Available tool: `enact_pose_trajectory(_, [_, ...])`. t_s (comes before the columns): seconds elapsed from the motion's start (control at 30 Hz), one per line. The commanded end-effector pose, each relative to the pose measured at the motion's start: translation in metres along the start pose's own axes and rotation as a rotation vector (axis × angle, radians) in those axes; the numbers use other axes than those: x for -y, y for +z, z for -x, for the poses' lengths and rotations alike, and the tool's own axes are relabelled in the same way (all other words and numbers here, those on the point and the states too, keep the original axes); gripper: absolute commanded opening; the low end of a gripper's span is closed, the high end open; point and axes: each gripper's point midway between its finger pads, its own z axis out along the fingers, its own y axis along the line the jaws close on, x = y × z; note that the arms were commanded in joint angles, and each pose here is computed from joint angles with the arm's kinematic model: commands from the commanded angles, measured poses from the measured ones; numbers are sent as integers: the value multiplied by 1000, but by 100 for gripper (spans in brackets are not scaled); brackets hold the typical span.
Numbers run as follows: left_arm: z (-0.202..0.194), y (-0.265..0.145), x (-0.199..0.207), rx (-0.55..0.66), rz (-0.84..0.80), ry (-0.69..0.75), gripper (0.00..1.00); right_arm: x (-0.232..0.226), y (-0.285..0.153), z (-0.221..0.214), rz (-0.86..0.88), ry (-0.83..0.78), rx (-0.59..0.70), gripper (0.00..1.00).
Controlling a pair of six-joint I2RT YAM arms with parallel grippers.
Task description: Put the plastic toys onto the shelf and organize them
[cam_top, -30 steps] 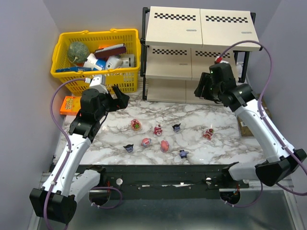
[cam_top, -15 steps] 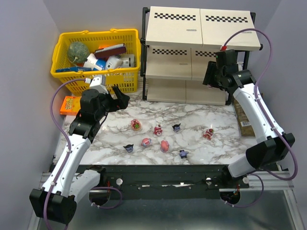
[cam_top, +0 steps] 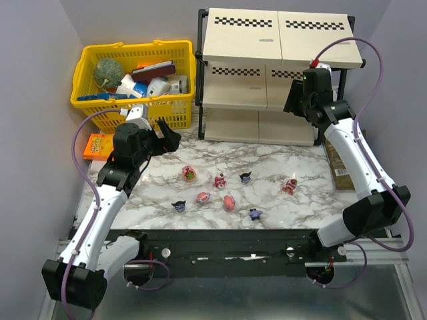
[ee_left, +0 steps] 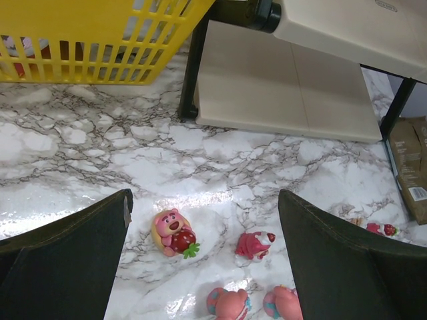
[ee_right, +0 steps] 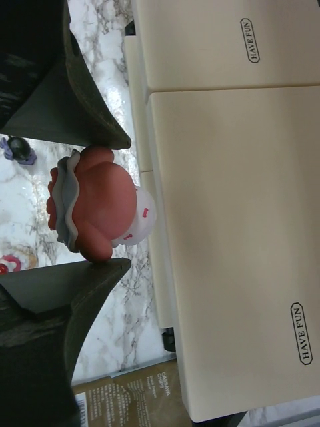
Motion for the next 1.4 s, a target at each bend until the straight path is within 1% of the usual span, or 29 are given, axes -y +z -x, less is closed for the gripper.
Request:
enact_pose_trajectory(0.0, [-2, 1, 5, -18, -21, 5, 99, 2, 5, 22, 2, 24, 137, 31])
enact_pose_trajectory(0.17, [1, 2, 6, -18, -21, 13, 99, 1, 10, 15, 17, 35, 148, 31])
enact_pose_trajectory(0.3, [2, 2, 14, -16, -69, 31, 99, -9, -2, 14, 99, 37, 145, 31])
enact_pose_trajectory(0.33, [5, 1, 25, -11, -134, 42, 99, -17, -13, 14, 158, 42, 137, 31])
enact_pose_trajectory(0.4, [6, 1, 37, -8, -201, 50, 99, -23, -25, 2, 216, 57, 81, 31])
enact_pose_trajectory(0.43, [10, 0, 47, 9, -248, 61, 99, -35, -35, -5, 290, 60, 44, 31])
enact_pose_trajectory(0.5, [7, -5, 67, -2, -349, 86, 99, -42, -55, -19, 362, 87, -21, 31])
enact_pose_trajectory(0.53, [5, -8, 84, 3, -412, 120, 99, -52, -64, -31, 430, 89, -69, 31])
enact_pose_trajectory(0.63, [-4, -14, 113, 0, -521, 205, 99, -65, -91, -56, 514, 81, -152, 31])
enact_pose_trajectory(0.67, [-13, -19, 131, -14, -577, 232, 99, -69, -99, -63, 546, 75, -181, 31])
enact_pose_trajectory(0.7, [-17, -22, 141, -18, -615, 254, 99, -74, -109, -67, 587, 83, -196, 31])
enact_pose_trajectory(0.73, [-18, -24, 150, -12, -644, 270, 99, -85, -123, -73, 669, 80, -233, 31])
enact_pose_trajectory(0.8, [-28, -29, 170, -31, -702, 307, 99, -91, -139, -83, 744, 80, -269, 31])
enact_pose_trajectory(0.83, [-28, -29, 174, -30, -707, 316, 99, -100, -152, -89, 820, 71, -297, 31])
enact_pose_trajectory(0.93, [-30, -33, 197, -20, -776, 360, 99, -109, -174, -99, 932, 55, -338, 31])
enact_pose_trajectory(1.07, [-40, -38, 224, -28, -835, 421, 99, -117, -192, -103, 1023, 66, -362, 31])
enact_pose_trajectory(1.13, [-48, -44, 235, -23, -861, 452, 99, -119, -196, -106, 1035, 74, -386, 31])
enact_pose_trajectory(1.37, [-53, -45, 254, 35, -865, 544, 99, -126, -215, -108, 1108, 99, -436, 31])
